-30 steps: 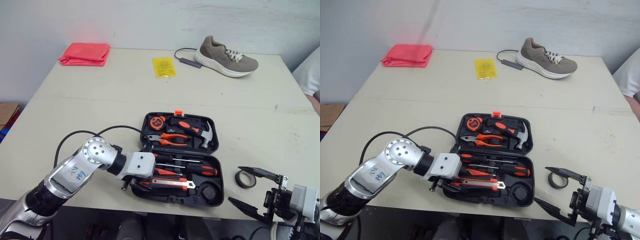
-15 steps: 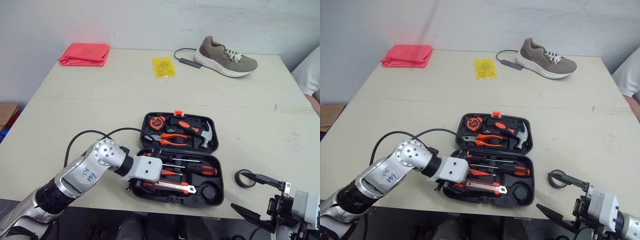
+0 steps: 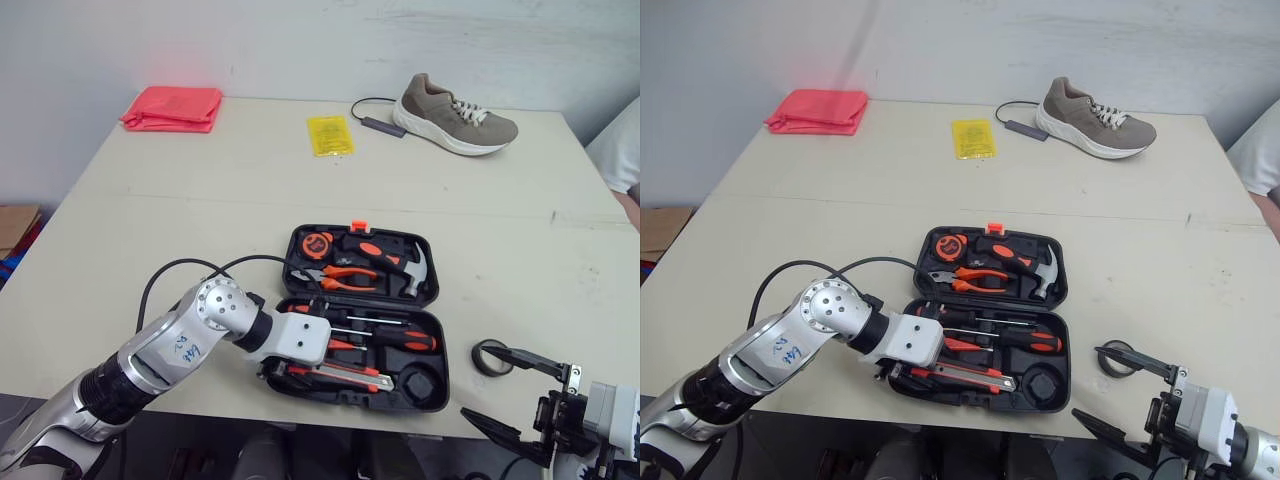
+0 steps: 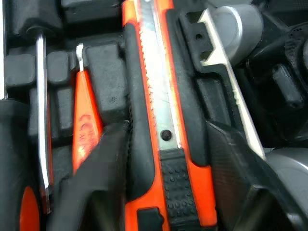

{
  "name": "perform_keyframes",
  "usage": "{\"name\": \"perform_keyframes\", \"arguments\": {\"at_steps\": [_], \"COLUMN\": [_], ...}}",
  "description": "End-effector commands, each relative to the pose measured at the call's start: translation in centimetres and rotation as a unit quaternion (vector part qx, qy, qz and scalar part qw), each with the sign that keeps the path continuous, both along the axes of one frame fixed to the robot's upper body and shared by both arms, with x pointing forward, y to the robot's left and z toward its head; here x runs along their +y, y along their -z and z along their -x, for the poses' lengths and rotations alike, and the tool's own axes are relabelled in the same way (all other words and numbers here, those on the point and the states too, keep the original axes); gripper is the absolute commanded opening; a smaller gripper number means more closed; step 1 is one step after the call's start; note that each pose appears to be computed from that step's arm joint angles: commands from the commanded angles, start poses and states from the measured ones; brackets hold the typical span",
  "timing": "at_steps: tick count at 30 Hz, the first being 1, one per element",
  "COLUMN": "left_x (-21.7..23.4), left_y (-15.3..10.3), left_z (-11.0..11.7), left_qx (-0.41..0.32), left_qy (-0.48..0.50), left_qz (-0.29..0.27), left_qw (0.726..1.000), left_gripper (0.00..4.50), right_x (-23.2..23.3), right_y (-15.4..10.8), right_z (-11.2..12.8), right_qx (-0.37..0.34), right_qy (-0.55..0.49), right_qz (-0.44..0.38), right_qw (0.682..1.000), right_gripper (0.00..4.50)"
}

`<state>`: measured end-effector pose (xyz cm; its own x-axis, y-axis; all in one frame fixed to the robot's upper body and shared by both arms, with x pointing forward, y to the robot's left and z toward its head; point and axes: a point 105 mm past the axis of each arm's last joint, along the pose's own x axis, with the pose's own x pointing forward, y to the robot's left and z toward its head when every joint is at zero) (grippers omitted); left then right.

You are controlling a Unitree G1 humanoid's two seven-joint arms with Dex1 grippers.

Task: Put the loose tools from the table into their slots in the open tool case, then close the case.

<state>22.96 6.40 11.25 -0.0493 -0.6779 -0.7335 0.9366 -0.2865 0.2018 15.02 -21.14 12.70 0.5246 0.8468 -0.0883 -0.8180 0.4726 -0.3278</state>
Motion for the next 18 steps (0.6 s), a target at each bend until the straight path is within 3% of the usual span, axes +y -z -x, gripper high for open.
{"name": "perform_keyframes", "arguments": {"at_steps": [1,7,12,15,18], "left_x": [-0.3,0.3,0.3,0.1,0.0], "left_y": [-0.5,-1.7,-2.9,-3.5,-3.7], "left_z": [0.3,1.5,1.0,0.3,0.5], "left_qx": [-0.008,0.033,0.016,0.004,0.032], "left_qy": [0.019,0.038,0.053,0.059,0.063], "left_qz": [0.015,0.040,0.098,0.165,0.224], "left_qw": [1.000,0.998,0.994,0.984,0.972], "left_gripper": [3.38,3.38,3.38,3.38,2.56], "right_x": [0.2,0.2,0.3,0.2,0.1], "right_y": [-0.8,-0.8,-0.6,-0.5,-0.2], "right_z": [0.0,-0.1,-0.1,-0.2,-0.2], "right_qx": [-0.017,-0.014,-0.012,-0.011,-0.009], "right_qy": [-0.005,-0.008,-0.009,-0.007,-0.005], "right_qz": [0.004,0.002,0.000,-0.001,-0.001], "right_qw": [1.000,1.000,1.000,1.000,1.000], "right_gripper": [4.50,4.50,4.50,4.50,4.50]}}
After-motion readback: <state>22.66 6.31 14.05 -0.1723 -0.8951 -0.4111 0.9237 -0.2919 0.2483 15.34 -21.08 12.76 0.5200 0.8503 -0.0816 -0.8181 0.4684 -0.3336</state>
